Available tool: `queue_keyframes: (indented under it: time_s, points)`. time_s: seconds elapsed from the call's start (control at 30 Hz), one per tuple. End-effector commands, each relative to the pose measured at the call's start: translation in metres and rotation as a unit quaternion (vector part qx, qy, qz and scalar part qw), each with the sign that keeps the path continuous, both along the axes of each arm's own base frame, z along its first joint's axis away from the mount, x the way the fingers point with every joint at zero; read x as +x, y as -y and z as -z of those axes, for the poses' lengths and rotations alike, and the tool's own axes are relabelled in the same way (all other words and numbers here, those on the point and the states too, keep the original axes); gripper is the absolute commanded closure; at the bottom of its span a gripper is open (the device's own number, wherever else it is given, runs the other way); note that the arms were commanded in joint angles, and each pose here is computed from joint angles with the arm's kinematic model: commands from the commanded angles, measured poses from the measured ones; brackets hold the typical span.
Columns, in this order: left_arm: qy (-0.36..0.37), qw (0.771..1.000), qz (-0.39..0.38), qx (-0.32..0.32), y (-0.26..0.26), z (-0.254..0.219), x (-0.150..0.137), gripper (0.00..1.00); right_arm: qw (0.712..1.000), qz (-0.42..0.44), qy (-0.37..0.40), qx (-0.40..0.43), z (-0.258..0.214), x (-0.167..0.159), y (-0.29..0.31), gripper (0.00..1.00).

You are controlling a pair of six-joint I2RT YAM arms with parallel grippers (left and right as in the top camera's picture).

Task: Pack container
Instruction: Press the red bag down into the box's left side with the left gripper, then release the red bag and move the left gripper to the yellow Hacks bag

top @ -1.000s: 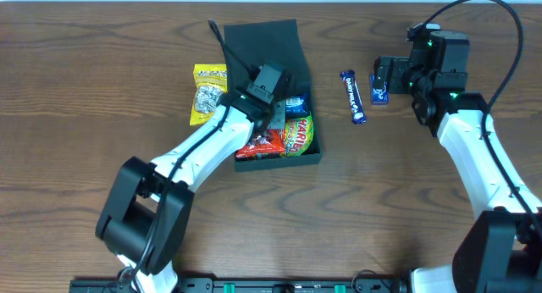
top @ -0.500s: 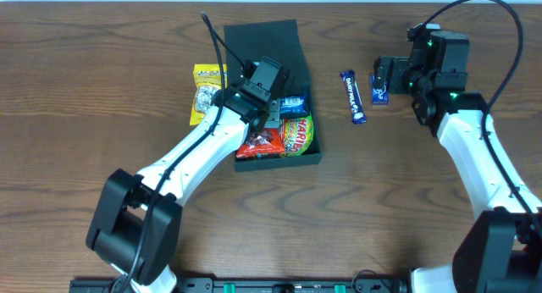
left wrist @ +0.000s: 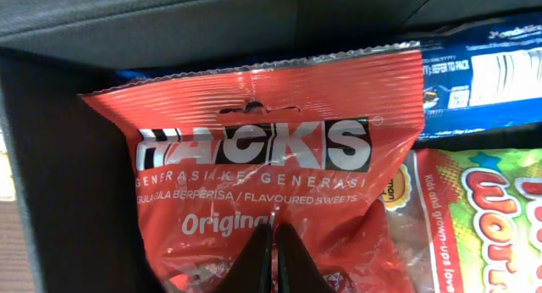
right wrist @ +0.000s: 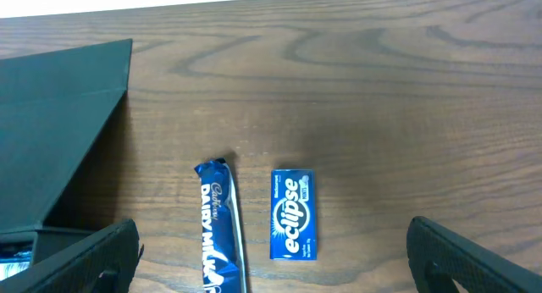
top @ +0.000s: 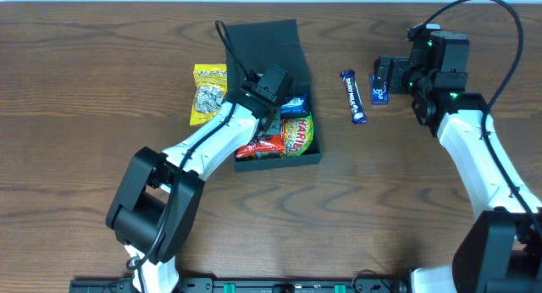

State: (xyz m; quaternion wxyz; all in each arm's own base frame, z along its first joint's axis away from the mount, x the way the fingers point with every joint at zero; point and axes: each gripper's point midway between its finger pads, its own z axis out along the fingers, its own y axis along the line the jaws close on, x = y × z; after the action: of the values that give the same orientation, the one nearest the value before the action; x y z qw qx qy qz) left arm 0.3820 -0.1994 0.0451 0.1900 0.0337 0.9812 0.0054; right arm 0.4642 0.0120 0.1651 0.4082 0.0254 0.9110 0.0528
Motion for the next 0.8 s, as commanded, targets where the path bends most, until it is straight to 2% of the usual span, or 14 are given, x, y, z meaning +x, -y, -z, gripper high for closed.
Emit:
queue_keyframes:
  time_s: [0.0, 0.2, 0.33, 0.5, 0.77]
  points:
    - [-0.024, 0.999, 0.002, 0.025, -0.007, 0.023, -0.003, 0.94, 1.000, 0.011, 0.005, 0.004, -0.004, 0.002, 0.006, 0.01]
    - [0.011, 0.999, 0.026, 0.019, -0.001, -0.004, 0.009, 0.94, 1.000, 0.012, 0.005, 0.004, -0.004, 0.002, 0.006, 0.01]
    - [0.068, 0.997, 0.043, 0.003, 0.007, -0.053, 0.028, 0.94, 1.000, 0.011, 0.005, 0.004, -0.005, 0.003, 0.006, 0.01]
    - [0.148, 0.989, 0.016, 0.016, -0.012, -0.113, 0.051, 0.94, 1.000, 0.012, 0.005, 0.004, -0.004, 0.002, 0.006, 0.01]
    - [0.143, 0.988, -0.047, 0.032, -0.080, -0.115, 0.070, 0.94, 1.000, 0.011, 0.004, 0.004, -0.004, 0.002, 0.006, 0.01]
